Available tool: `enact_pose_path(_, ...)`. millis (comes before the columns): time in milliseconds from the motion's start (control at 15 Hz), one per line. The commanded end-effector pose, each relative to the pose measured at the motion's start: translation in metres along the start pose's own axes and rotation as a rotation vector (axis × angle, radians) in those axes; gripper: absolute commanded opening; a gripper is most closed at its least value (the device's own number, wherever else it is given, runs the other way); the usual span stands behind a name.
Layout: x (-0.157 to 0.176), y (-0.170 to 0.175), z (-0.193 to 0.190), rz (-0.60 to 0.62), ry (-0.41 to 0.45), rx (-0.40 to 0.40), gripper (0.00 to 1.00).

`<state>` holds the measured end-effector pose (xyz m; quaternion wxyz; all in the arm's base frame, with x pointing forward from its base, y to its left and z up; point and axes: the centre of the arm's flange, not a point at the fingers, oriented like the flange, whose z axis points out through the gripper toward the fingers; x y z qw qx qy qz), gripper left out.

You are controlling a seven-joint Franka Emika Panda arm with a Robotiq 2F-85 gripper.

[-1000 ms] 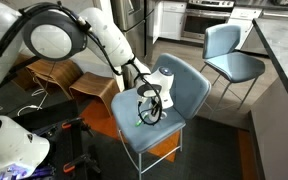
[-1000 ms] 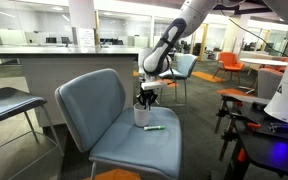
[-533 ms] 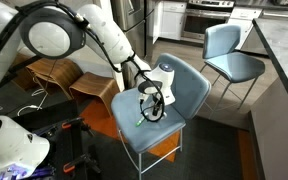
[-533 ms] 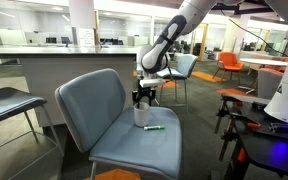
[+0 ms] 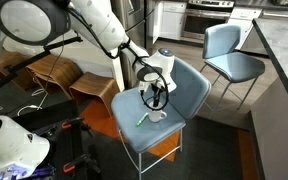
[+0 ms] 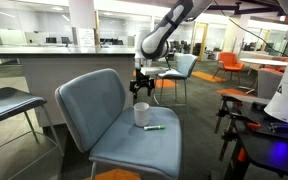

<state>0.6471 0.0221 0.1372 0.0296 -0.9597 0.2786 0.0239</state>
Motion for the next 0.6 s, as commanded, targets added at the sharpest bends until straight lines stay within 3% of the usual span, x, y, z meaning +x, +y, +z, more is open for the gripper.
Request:
enact_pose_path(0, -0.027, 0.001, -0.041, -0.202, -0.03, 0.0, 1.0)
enact_pose_path(533, -0.059, 0.009, -0.087, -0.624, -0.082, -0.152, 1.0)
